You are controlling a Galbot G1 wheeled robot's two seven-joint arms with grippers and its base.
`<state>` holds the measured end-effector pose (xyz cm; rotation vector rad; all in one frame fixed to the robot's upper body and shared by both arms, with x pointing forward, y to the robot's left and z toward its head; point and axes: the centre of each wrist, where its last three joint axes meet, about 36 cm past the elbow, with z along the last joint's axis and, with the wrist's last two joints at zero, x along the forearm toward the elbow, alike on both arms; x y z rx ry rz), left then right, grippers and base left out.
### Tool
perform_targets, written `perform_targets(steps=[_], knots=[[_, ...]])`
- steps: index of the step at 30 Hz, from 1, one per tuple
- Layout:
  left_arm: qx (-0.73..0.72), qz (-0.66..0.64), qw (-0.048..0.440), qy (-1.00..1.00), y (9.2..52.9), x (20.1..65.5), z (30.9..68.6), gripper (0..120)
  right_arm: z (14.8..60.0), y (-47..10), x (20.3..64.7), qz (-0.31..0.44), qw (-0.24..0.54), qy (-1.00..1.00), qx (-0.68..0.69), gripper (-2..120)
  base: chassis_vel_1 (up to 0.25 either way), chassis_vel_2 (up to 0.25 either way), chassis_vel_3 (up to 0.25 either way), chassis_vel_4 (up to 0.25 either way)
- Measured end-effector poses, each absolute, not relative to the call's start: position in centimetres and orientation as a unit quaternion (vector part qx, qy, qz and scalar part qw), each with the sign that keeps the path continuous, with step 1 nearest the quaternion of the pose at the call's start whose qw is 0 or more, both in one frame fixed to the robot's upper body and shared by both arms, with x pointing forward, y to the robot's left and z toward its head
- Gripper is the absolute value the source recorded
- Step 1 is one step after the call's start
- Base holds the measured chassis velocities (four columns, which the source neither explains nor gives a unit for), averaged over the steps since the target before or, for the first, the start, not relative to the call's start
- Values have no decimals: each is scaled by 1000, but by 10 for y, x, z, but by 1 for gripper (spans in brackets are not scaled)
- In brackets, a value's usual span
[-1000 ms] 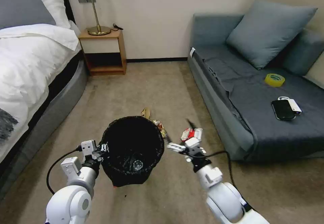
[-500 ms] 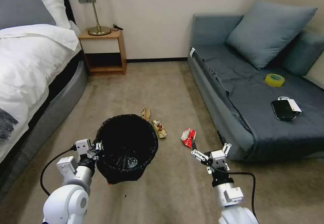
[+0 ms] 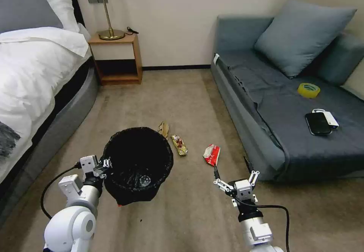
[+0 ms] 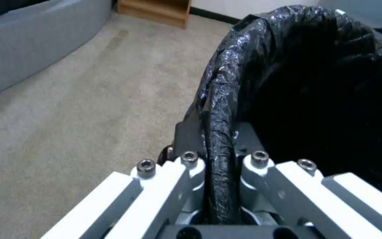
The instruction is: Pick up the trash bin, then pick up the garbage on the floor and place it into the trash bin.
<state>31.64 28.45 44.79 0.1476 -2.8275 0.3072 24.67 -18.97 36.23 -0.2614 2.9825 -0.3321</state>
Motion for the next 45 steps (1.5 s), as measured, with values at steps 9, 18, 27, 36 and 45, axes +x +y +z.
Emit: perform_targets(steps=[9,18,27,36,45], knots=[[55,106,143,-983,287,316,450,5,360,-190,247,-106,65,988,-97,100,0,0,0,0],[58,111,141,-982,286,315,454,5,358,-189,245,-101,63,987,-104,100,0,0,0,0],[61,111,140,-982,286,314,455,5,357,-190,245,-97,63,988,-105,100,-23,30,30,-24],[67,111,139,-982,289,313,455,5,355,-189,244,-96,61,988,-108,100,-59,67,64,-67],[70,111,138,-982,292,313,455,5,352,-187,242,-95,59,987,-112,100,-87,90,86,-83]])
